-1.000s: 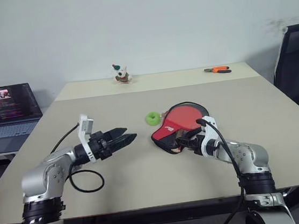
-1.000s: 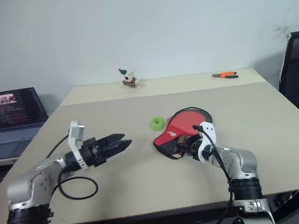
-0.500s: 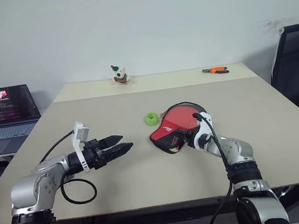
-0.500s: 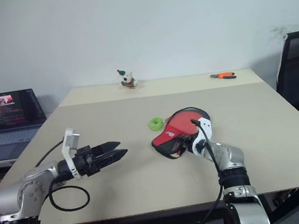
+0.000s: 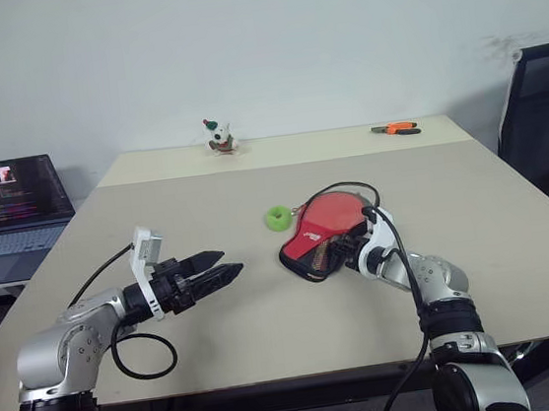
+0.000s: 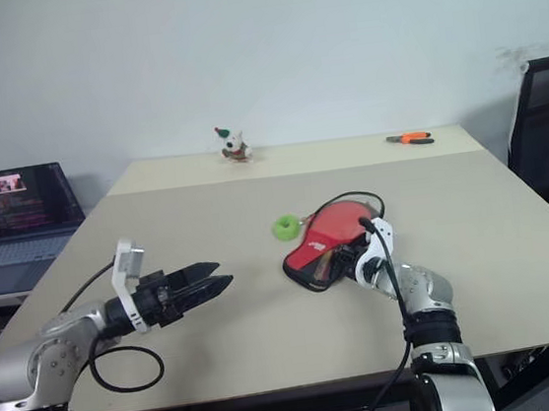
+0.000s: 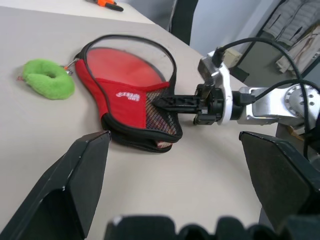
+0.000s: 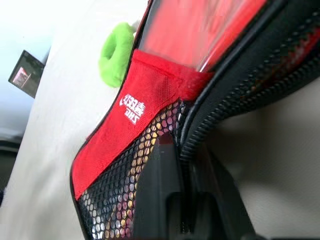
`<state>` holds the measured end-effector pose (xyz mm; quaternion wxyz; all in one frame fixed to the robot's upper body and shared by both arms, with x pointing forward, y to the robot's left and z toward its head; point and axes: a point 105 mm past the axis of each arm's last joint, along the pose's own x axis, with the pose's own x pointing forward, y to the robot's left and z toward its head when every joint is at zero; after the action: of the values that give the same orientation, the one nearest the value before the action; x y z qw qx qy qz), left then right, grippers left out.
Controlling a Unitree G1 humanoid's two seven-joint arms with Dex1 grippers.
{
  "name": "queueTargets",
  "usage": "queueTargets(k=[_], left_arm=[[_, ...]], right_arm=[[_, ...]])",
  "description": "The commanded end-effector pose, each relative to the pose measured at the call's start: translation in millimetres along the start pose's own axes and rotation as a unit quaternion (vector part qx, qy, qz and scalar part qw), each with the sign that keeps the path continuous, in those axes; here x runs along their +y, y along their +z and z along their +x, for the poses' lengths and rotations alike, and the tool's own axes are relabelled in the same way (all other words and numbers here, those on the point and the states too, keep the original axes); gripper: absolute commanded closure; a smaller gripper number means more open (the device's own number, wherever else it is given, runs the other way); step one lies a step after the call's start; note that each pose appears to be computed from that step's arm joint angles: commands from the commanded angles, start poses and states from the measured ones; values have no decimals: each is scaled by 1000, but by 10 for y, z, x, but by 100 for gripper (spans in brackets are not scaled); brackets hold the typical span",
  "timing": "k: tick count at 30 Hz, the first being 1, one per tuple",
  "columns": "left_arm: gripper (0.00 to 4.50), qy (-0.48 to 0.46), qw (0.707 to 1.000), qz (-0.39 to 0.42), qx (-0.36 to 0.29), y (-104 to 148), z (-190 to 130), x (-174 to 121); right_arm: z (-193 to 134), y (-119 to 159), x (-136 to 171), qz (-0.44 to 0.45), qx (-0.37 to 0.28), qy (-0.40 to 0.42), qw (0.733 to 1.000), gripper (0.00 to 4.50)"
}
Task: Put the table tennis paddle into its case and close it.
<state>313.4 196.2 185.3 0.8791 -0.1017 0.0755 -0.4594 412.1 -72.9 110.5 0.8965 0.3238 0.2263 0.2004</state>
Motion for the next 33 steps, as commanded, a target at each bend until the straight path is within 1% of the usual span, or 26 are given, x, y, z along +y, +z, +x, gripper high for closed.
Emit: queueTargets(k=[1,4,11,16,19,25,30,33], left_arm=[[0,-8,1000,18,-12,110,-40,-83],[0,-17,1000,13,-1,51,-35,-133],[0,-38,999,2,8,-31,-2,-249],[0,-61,997,-1,38,-151,-15,-358],[0,-70,996,6,56,-203,-34,-395],[0,-79,994,10,75,-287,-44,-425],[0,-80,994,9,77,-308,-31,-427],[0,-79,994,8,78,-309,-32,-423]], right_arm=[[-20,34,172,7,3,35,999,448],[-71,13,254,4,24,58,998,448],[-246,-5,330,12,63,89,994,448],[-453,-200,406,-22,126,124,984,448],[-604,-295,354,-48,160,127,978,448],[-873,-344,144,-75,206,109,970,448],[-952,-318,25,-88,220,92,967,448],[-958,-313,5,-91,223,90,966,448]])
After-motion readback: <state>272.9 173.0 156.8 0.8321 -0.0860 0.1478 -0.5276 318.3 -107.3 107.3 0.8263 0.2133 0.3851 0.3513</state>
